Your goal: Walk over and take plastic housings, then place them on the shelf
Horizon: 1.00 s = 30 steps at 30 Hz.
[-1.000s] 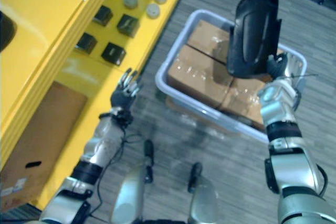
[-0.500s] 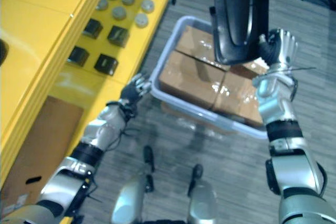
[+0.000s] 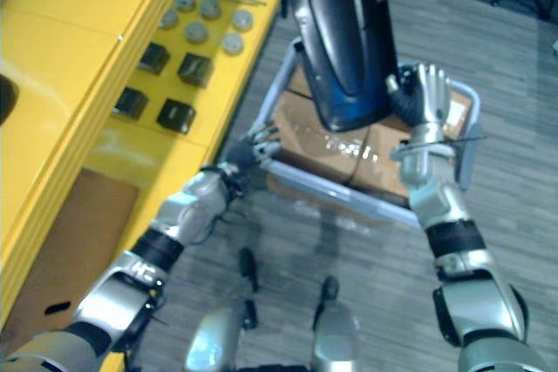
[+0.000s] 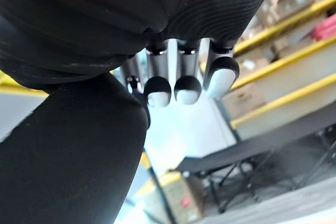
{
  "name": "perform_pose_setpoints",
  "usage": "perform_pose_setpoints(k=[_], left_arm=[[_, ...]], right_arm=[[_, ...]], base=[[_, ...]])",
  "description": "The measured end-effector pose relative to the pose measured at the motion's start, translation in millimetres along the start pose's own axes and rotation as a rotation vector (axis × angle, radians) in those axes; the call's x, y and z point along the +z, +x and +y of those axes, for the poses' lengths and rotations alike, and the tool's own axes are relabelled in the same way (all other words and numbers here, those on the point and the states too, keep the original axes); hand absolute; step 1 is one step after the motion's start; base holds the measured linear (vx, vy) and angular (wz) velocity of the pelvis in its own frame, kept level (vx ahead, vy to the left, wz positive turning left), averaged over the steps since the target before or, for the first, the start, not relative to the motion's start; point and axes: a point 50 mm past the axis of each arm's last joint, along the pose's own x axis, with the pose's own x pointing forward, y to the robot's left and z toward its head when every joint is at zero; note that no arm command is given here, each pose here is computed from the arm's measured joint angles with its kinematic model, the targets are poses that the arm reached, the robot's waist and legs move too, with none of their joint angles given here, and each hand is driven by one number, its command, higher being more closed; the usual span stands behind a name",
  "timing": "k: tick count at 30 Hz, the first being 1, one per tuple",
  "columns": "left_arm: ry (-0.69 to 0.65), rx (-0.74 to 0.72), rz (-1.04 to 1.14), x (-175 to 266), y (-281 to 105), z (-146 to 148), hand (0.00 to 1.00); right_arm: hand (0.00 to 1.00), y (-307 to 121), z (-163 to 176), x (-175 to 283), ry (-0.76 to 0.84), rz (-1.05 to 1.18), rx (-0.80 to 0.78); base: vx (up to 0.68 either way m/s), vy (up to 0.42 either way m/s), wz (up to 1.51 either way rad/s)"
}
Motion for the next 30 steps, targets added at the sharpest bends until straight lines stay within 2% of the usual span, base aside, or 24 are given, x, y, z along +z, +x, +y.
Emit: perform_pose_setpoints(k=[14, 15, 21, 30], left_arm=[[-0.008, 0.006, -0.047, -1.5, 3.1, -20.6, 0.00], [-0.013, 0.023, -0.057, -2.3, 2.1, -19.1, 1.00], [-0.036, 0.080, -0.079, -11.9, -1.9, -18.1, 1.00], [-0.067, 0.186, -0.095, -21.1, -8.4, -8.4, 1.00]], right_arm=[[1.00, -38.7, 52.8, 26.4, 0.083, -0.064, 0.182], [1.00, -42.2, 55.5, 26.3, 0.087, -0.060, 0.192], [1.00, -64.2, 71.1, 22.2, 0.104, -0.016, 0.257], [1.00, -79.0, 82.3, 31.0, 0.163, 0.011, 0.254]], base=[[0.00, 0.000, 0.00], [0.00, 0.000, 0.00], [0.02, -0.013, 0.08], [0.00, 0.000, 0.00]])
